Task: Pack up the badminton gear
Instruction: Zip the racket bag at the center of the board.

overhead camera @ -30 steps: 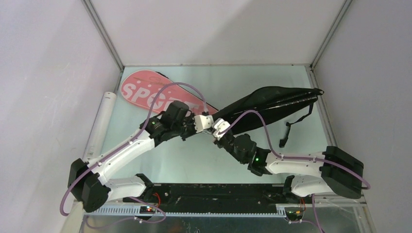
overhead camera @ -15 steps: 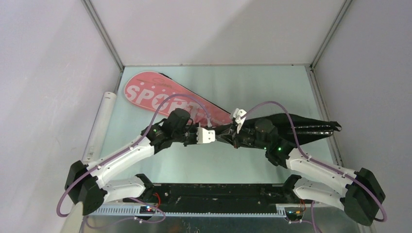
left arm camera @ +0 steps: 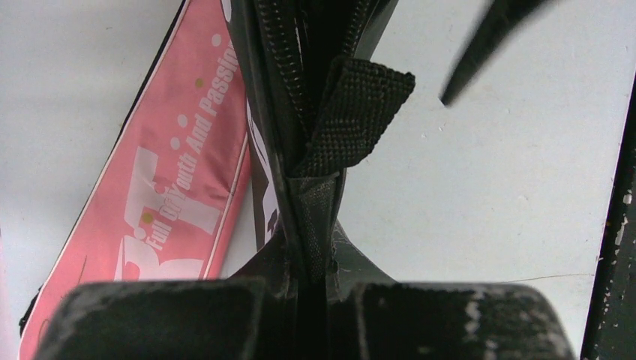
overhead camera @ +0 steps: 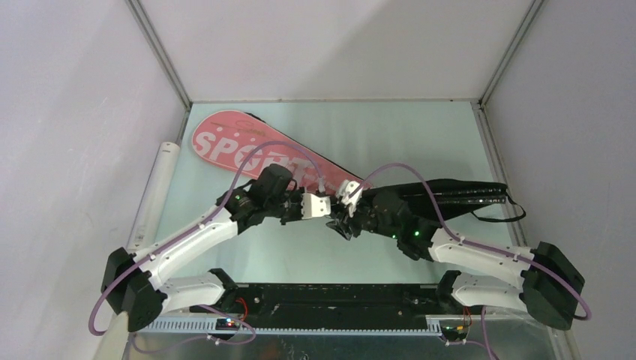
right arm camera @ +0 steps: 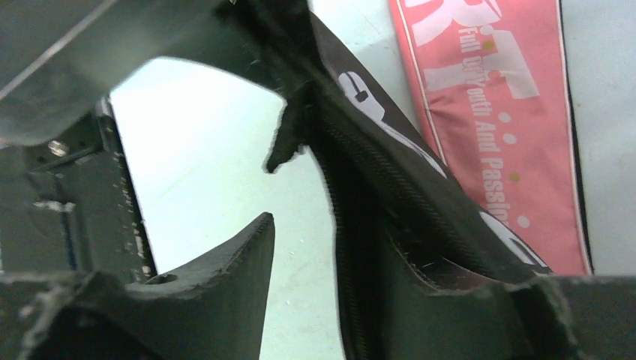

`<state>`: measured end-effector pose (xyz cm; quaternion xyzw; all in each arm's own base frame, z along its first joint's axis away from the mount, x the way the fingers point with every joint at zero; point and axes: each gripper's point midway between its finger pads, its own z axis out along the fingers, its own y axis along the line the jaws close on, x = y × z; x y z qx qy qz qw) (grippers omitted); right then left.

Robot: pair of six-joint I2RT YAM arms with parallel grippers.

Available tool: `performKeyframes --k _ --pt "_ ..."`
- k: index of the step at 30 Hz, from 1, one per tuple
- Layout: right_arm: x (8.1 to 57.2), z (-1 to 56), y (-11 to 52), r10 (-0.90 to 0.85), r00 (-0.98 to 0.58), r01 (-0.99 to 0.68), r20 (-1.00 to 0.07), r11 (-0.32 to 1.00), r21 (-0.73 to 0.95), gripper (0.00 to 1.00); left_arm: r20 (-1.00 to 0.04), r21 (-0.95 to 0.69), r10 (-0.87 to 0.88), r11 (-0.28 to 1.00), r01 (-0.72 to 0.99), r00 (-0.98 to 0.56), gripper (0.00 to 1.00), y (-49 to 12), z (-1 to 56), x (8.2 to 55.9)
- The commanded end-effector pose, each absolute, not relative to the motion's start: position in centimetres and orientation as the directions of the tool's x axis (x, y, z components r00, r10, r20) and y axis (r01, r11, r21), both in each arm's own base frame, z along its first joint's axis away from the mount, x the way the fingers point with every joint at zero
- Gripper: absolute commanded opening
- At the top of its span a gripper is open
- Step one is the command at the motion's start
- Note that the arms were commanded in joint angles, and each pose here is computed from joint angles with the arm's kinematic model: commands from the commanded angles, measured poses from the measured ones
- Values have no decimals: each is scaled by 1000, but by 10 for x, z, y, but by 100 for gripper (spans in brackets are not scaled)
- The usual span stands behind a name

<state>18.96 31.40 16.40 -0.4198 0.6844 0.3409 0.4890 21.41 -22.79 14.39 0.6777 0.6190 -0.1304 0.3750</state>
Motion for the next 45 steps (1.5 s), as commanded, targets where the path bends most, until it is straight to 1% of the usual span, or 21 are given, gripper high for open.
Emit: performKeyframes --k 1,2,3,4,5,6,9,11,14,18,22,26,29,34,38,41,43,44,45 --pt "218 178 314 -271 -45 -819 -962 562 -120 55 -648 153 762 145 978 -12 0 -223 132 198" --pt "223 178 312 -277 -35 -792 -960 594 -142 58 -644 146 765 149 978 -21 0 -223 132 198" --pt "220 178 315 -292 -9 -790 -956 588 -172 59 -643 138 765 156 978 -31 0 -223 132 198" --pt "224 178 311 -300 2 -760 -954 619 -197 60 -640 134 767 156 979 -34 0 -223 132 198" --pt "221 178 313 -317 28 -756 -948 614 -228 61 -641 133 767 157 979 -37 0 -223 133 198" --pt "225 180 309 -320 43 -728 -947 639 -249 62 -639 129 768 158 979 -39 0 -222 133 197" --pt "226 181 304 -342 100 -680 -934 662 -315 64 -637 118 769 157 981 -46 0 -222 131 195" --pt "224 184 302 -330 120 -667 -936 671 -322 65 -637 104 769 158 982 -57 0 -222 130 193" --pt "222 194 308 -277 131 -683 -952 671 -289 66 -649 95 759 151 984 -54 0 -223 133 190" --pt "216 207 325 -200 174 -713 -964 650 -264 66 -658 85 751 148 985 -57 0 -225 134 188" --pt "215 211 335 -167 191 -727 -967 638 -254 65 -654 75 754 145 987 -61 0 -226 134 187" --pt "220 214 336 -144 184 -710 -972 664 -233 62 -662 76 748 144 987 -58 0 -227 137 186" --pt "227 220 333 -124 192 -666 -974 712 -222 57 -660 75 749 146 986 -61 0 -226 136 187" --pt "227 231 337 -100 197 -645 -975 736 -205 56 -653 71 755 146 987 -65 0 -226 134 187" --pt "228 229 340 -131 180 -625 -975 750 -216 54 -655 68 753 146 987 -66 0 -226 133 187" --pt "232 231 337 -148 164 -577 -975 787 -217 52 -653 70 755 145 987 -65 0 -226 132 186" --pt "233 237 334 -142 156 -553 -977 808 -206 47 -652 70 755 145 987 -65 0 -225 132 186" --pt "234 238 332 -158 144 -542 -977 814 -212 41 -652 73 756 147 986 -65 0 -225 132 187" --pt "234 246 333 -143 136 -540 -980 819 -194 38 -650 75 757 146 986 -63 0 -224 131 187"
